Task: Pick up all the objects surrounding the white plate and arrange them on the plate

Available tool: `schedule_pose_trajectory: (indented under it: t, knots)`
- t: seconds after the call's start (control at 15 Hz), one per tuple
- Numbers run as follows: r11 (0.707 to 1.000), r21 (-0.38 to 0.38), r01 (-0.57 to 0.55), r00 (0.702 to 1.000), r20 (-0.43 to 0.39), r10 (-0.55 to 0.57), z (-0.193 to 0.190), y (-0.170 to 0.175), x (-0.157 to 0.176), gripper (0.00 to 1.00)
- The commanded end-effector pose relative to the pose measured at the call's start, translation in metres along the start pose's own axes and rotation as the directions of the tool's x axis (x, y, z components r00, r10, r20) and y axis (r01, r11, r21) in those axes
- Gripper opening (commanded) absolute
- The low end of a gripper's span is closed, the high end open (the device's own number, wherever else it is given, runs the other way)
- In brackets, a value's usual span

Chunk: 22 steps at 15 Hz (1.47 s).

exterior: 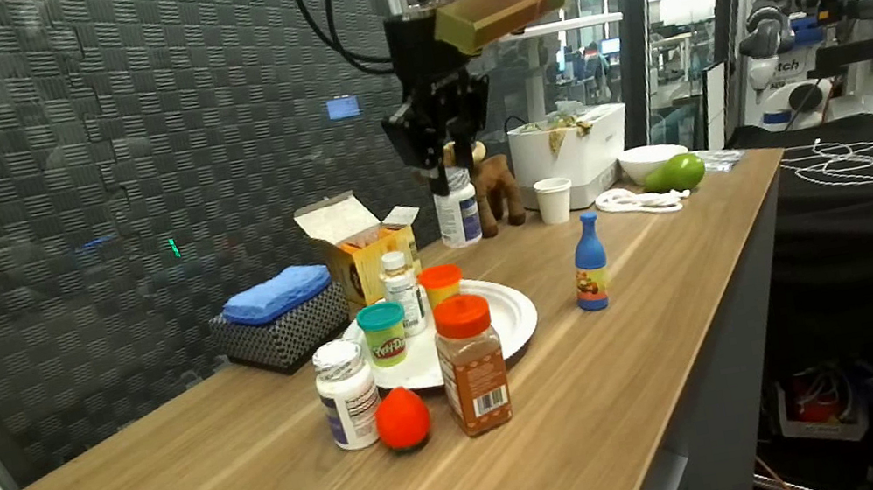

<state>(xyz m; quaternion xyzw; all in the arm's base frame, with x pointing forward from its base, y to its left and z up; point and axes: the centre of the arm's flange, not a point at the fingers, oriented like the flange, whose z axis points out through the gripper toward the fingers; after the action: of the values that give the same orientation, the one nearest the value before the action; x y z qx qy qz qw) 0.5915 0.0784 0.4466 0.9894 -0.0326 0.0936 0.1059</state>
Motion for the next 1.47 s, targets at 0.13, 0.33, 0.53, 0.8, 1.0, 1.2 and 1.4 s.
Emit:
schedule_pose_trajectory:
  t: [0.13,0.33,0.53,0.8,1.0,1.2,1.4]
  knots:
    - [1.0,0.015,-0.021,0.999,0.04,0.02,0.0,0.003,-0.029,0.2]
    - [0.999,0.048,-0.023,0.997,0.077,0.019,0.016,0.009,-0.029,0.2]
    - [0.995,0.1,-0.017,0.994,0.108,0.006,0.033,0.008,-0.031,0.2]
    - [0.988,0.153,-0.003,0.992,0.128,-0.017,0.05,0.006,-0.03,0.2]
    - [0.985,0.17,0.002,0.995,0.1,-0.019,0.057,0.001,-0.024,0.2]
    - [0.987,0.158,0.018,0.996,0.085,-0.032,0.066,-0.003,-0.024,0.2]
    - [0.986,0.161,0.034,0.994,0.099,-0.05,0.076,-0.006,-0.028,0.2]
